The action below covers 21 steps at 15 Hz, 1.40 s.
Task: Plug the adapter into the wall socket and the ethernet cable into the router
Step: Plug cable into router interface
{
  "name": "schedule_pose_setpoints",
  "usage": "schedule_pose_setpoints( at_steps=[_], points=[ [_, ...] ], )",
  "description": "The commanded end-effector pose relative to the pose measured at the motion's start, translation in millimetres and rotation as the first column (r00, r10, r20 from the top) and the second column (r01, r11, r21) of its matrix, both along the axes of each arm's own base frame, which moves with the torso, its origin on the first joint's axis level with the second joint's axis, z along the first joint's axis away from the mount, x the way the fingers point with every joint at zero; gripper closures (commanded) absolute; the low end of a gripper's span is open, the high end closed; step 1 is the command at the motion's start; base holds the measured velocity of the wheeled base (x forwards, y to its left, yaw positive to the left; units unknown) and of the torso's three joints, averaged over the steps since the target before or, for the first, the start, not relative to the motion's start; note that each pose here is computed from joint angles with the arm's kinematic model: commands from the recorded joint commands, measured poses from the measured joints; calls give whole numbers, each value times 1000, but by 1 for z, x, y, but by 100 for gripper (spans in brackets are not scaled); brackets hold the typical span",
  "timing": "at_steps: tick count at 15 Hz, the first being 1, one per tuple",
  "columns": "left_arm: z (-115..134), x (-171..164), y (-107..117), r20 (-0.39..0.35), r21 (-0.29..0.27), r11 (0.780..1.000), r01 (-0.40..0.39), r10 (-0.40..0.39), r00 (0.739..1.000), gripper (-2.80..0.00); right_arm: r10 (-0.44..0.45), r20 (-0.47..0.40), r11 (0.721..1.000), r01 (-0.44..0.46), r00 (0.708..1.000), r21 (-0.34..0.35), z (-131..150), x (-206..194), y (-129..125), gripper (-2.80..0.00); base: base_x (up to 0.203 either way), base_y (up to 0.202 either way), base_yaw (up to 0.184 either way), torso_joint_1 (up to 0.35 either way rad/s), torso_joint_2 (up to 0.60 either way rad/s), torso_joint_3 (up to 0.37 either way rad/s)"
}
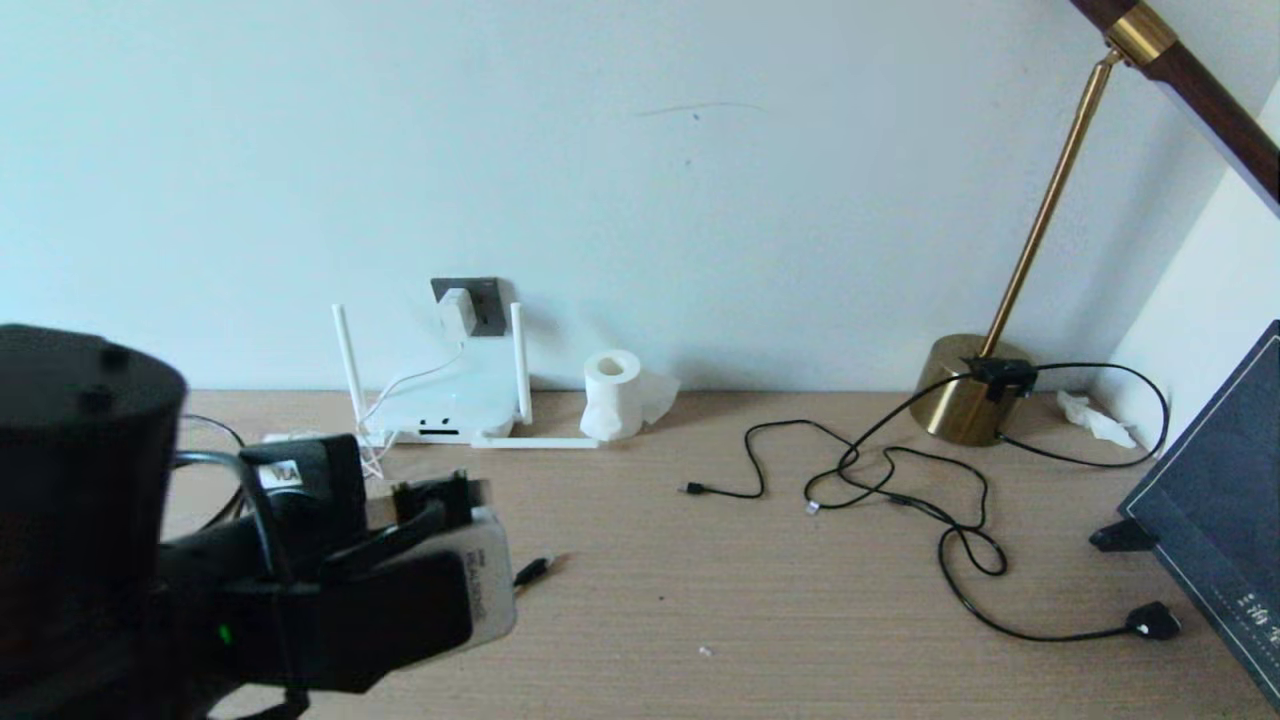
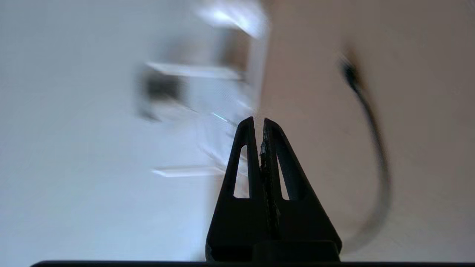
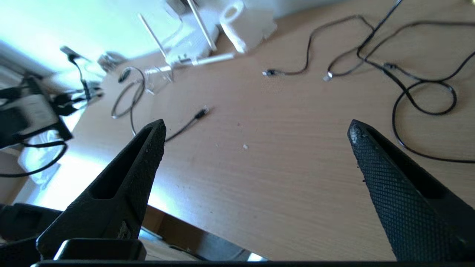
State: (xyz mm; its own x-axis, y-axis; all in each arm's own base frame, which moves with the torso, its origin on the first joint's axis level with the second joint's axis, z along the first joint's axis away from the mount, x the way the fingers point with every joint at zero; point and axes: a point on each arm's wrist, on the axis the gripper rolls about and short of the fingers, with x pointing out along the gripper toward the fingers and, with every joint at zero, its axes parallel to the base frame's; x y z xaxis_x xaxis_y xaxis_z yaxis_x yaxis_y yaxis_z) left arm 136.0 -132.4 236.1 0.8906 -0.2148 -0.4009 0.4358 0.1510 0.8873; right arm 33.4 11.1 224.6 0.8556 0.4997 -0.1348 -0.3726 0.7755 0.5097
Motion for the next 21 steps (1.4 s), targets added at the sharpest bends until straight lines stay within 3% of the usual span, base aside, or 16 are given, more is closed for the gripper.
schedule_pose_setpoints(
  at_steps=[1,3,4,6,7,8,9,11,12,15,16,18,19,20,21],
  points=[
    [-20,18,5,-100,9,998,-63,64,993,0,1,-34,1000,-1,999,2,-6,4,0,-280,0,0,0,0,0,0],
    [-37,45,15,-250,-78,982,-172,147,957,0,-32,-7,999,32,999,-2,-20,-12,-1,-280,0,0,0,0,0,0],
    [-44,60,13,-330,-155,959,-239,177,927,0,-69,10,998,69,998,-9,-31,-21,-1,-280,0,0,0,0,0,0],
    [-50,78,4,-511,-320,861,-395,195,837,0,-114,38,993,115,993,-15,-54,-36,-2,-280,0,0,0,0,0,0],
    [-50,79,0,-603,-360,825,-436,151,783,0,-123,34,992,123,992,-17,-66,-40,-2,-280,0,0,0,0,0,0],
    [-49,79,-3,-679,-366,800,-475,119,724,0,-130,20,991,131,991,-20,-75,-41,-2,-280,0,0,0,0,0,0],
    [-50,80,-7,-721,-362,796,-485,91,687,0,-134,17,991,134,991,-20,-82,-43,-2,-280,0,0,0,0,0,0],
    [-60,80,-13,-747,-333,807,-488,90,658,0,-135,39,991,136,990,-18,-95,-49,-2,-280,0,0,0,0,0,0],
    [-66,83,-14,-755,-317,808,-496,101,648,-280,-136,44,990,137,990,-17,-103,-52,-2,-280,0,0,0,0,0,0],
    [-88,98,-12,-766,-224,806,-548,202,610,-280,-243,63,968,247,968,-49,-116,-56,-5,-280,0,0,0,0,0,0],
    [-93,101,-10,-767,-197,811,-551,223,602,-280,-266,89,956,275,960,-103,-123,-56,-5,-280,0,0,0,0,0,0],
    [-104,110,-2,-774,-155,808,-568,258,579,-280,-323,167,900,357,931,-251,-138,-57,-8,-280,0,0,0,0,0,0],
    [-109,115,1,-779,-141,801,-582,273,565,-280,-339,194,885,382,921,-266,-140,-59,-8,-280,0,0,0,0,0,0],
    [-115,121,2,-778,-140,797,-587,278,563,-280,-346,208,878,394,915,-273,-140,-60,-8,-280,0,0,0,0,0,0],
    [-120,129,1,-766,-159,796,-584,273,582,-280,-346,211,877,395,914,-274,-140,-60,-9,-280,0,0,0,0,0,0]
  ],
)
